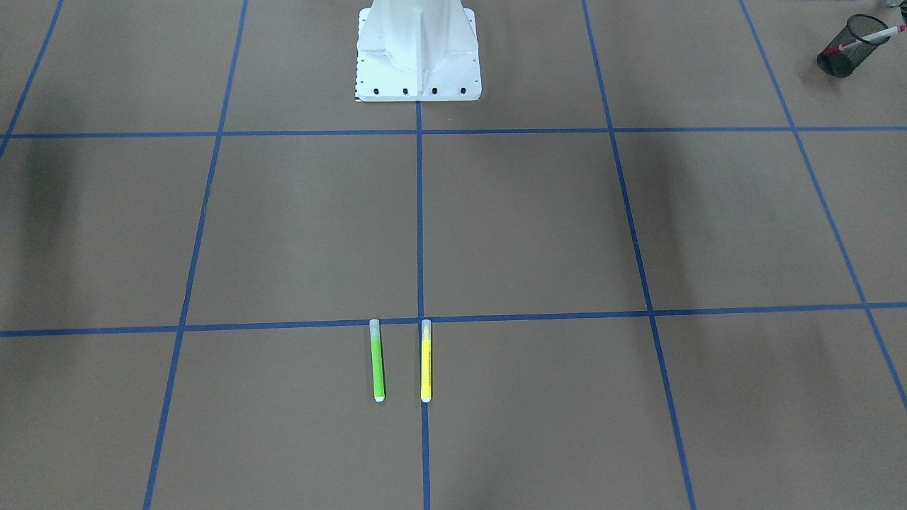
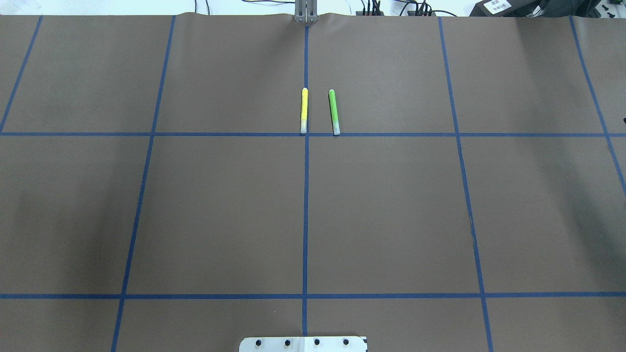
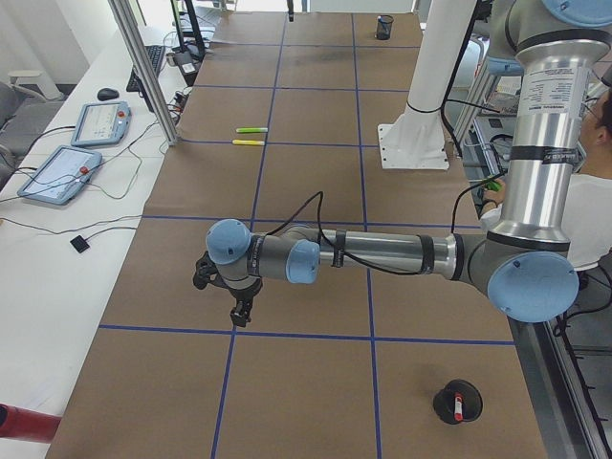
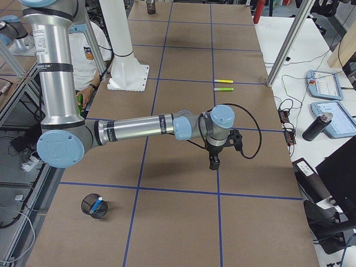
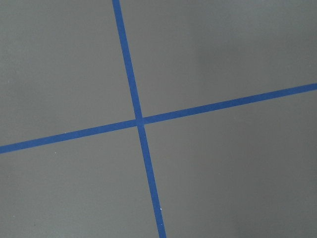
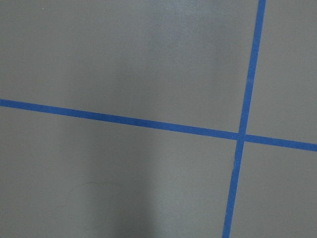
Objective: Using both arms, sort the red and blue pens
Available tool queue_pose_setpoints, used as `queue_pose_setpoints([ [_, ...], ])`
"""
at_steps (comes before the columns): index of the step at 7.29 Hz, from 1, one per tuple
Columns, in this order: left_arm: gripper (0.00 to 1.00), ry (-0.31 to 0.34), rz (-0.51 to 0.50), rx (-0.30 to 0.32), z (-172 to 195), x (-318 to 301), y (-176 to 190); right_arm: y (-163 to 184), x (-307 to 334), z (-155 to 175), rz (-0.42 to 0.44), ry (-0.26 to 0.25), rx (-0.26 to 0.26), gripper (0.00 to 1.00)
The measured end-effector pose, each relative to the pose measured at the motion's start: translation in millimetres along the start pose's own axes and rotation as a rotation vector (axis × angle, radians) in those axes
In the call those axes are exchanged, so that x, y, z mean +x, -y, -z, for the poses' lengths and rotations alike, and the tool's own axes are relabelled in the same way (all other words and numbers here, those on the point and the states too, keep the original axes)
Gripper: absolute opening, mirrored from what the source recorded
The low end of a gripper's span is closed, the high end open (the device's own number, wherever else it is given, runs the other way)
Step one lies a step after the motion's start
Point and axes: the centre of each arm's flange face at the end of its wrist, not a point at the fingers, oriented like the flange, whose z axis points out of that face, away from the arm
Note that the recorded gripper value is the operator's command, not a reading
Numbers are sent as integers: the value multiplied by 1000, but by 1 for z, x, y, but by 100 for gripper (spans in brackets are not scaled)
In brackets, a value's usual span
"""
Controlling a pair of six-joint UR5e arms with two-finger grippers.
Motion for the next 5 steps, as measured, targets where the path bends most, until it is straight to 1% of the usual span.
queue_pose_setpoints([
  [5,100,1,-21,24,10,8,2,-2,2,5,-5,-11,8,100],
])
